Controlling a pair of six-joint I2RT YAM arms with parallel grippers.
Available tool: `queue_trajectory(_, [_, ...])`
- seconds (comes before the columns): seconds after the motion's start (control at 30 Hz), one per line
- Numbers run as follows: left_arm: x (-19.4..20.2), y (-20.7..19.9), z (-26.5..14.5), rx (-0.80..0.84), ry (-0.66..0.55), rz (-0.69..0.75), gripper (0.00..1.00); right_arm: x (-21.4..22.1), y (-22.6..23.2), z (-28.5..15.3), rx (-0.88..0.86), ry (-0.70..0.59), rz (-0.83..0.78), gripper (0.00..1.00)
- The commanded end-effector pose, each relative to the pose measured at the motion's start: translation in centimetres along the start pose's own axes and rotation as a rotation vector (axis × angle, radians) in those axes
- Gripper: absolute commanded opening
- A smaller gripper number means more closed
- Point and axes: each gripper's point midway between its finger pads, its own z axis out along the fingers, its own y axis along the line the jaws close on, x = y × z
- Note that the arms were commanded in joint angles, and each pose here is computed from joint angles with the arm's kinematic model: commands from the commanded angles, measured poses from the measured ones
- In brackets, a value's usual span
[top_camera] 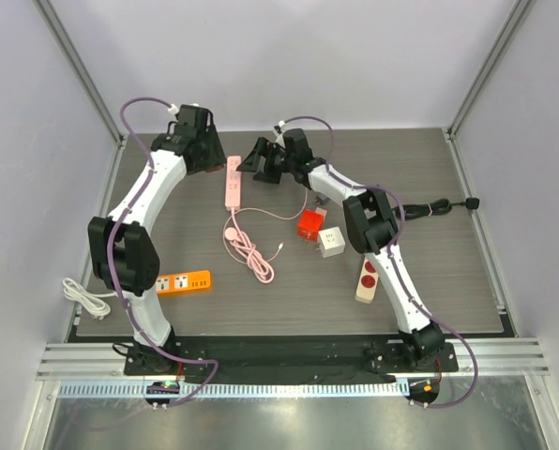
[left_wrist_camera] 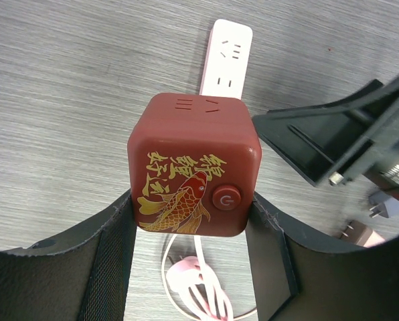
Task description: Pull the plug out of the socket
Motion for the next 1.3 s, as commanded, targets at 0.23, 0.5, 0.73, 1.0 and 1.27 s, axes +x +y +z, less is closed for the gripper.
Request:
queue_trajectory(0.23, [0.4, -6.0, -2.3, 0.161, -0.018, 0.079, 0.00, -6.3, 9.4, -7.4, -0.165, -0.149, -0.131, 0.90])
queue_trajectory(0.5, [7.2, -13.2, -4.5, 0.183, -0.018, 0.328, 0.00, -9.9, 8.8, -13.9, -0.006, -0.342, -0.216, 0.92])
queue_trajectory(0.73, [16.1, -19.2, -5.8, 0.305, 0.092, 0.471, 0.00, -13.3, 5.8, -21.0, 0.118, -0.486, -0.157, 0.92])
queue_trajectory(1.0, [23.9, -22.1, -7.4, 0.319, 0.150, 0.617, 0.00, -15.7, 0.5, -28.0, 0.208, -0.598, -0.076, 0.93])
queue_trajectory(1.27, [26.8, -22.4, -7.2, 0.311, 0.174, 0.649, 0.00, -15.6, -1.3, -28.0, 0.182, -0.584, -0.018, 0.92])
